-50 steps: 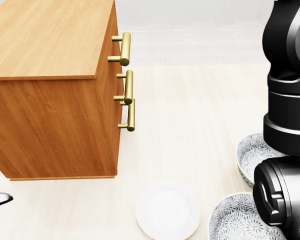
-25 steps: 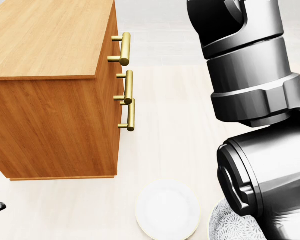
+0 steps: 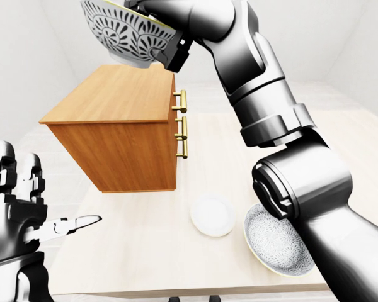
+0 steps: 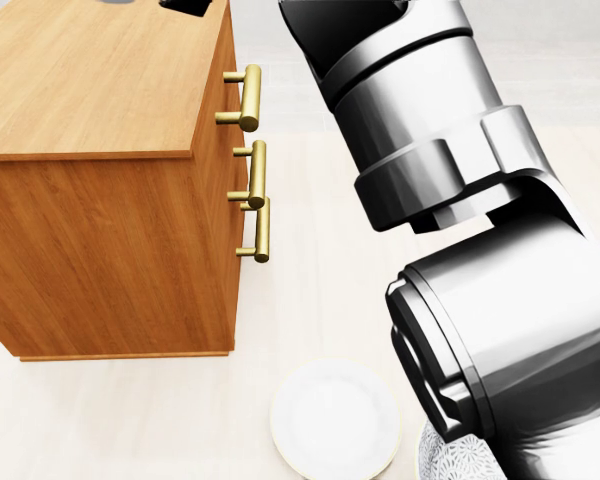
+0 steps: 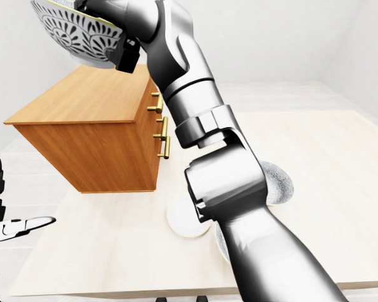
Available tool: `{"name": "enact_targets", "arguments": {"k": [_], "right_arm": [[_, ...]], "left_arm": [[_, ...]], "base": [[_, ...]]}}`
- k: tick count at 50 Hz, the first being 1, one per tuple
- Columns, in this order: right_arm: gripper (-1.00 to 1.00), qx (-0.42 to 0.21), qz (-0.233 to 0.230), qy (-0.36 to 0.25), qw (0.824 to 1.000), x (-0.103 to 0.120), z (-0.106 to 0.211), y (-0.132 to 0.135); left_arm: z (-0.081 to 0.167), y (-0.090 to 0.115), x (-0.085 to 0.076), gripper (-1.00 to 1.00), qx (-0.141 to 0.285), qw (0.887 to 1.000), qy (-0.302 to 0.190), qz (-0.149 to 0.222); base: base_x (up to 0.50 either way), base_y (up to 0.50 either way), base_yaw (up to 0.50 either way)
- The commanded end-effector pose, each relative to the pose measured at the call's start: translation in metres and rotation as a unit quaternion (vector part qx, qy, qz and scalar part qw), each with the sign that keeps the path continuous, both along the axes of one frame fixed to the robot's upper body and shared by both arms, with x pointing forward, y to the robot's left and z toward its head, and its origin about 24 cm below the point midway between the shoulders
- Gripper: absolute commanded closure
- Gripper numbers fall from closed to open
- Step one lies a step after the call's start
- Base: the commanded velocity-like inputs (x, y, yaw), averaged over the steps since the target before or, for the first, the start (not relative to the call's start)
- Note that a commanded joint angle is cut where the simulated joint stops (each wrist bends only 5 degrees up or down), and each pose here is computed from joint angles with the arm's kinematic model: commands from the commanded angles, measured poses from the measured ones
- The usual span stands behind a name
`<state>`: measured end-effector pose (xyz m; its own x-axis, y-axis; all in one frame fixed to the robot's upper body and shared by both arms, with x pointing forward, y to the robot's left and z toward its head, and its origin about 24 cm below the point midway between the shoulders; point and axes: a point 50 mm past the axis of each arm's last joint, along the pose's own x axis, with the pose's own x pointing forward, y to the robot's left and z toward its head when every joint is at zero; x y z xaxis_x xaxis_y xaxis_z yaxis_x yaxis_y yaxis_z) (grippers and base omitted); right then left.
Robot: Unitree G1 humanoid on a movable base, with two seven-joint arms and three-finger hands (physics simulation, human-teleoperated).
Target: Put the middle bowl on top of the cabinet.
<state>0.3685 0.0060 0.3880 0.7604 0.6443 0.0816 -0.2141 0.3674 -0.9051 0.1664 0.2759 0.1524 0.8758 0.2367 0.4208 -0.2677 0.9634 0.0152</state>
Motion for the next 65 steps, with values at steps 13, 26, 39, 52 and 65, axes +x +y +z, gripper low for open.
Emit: {"name": "enact_targets", "arguments": {"k": [13,26,39,52,65], "right_arm": [[1.00,0.013,-0.014,0.018,1.000,0.006,-0.020,0.028],[1.00,-0.070,-0.035,-0.005,0.997,0.006,-0.048,0.046],[1.00,-0.099,-0.036,-0.016,0.994,0.002,-0.050,0.053],[1.00,-0.107,-0.029,-0.022,0.994,-0.002,-0.046,0.058],[1.00,-0.106,-0.030,-0.021,0.994,-0.002,-0.046,0.058]], "left_arm": [[0.001,0.012,-0.008,-1.00,0.000,1.000,-0.003,0.009],[0.005,0.015,-0.016,-1.00,0.004,1.000,-0.012,-0.002],[0.000,0.017,-0.017,-1.00,-0.001,1.000,-0.005,-0.002],[-0.001,0.019,-0.015,-1.00,-0.005,1.000,-0.004,-0.002],[-0.003,0.019,-0.013,-1.00,-0.008,1.000,0.000,-0.002]], "base": [[0.00,0.00,0.00],[0.00,0.00,0.00],[0.00,0.00,0.00],[0.00,0.00,0.00],[0.00,0.00,0.00]]}}
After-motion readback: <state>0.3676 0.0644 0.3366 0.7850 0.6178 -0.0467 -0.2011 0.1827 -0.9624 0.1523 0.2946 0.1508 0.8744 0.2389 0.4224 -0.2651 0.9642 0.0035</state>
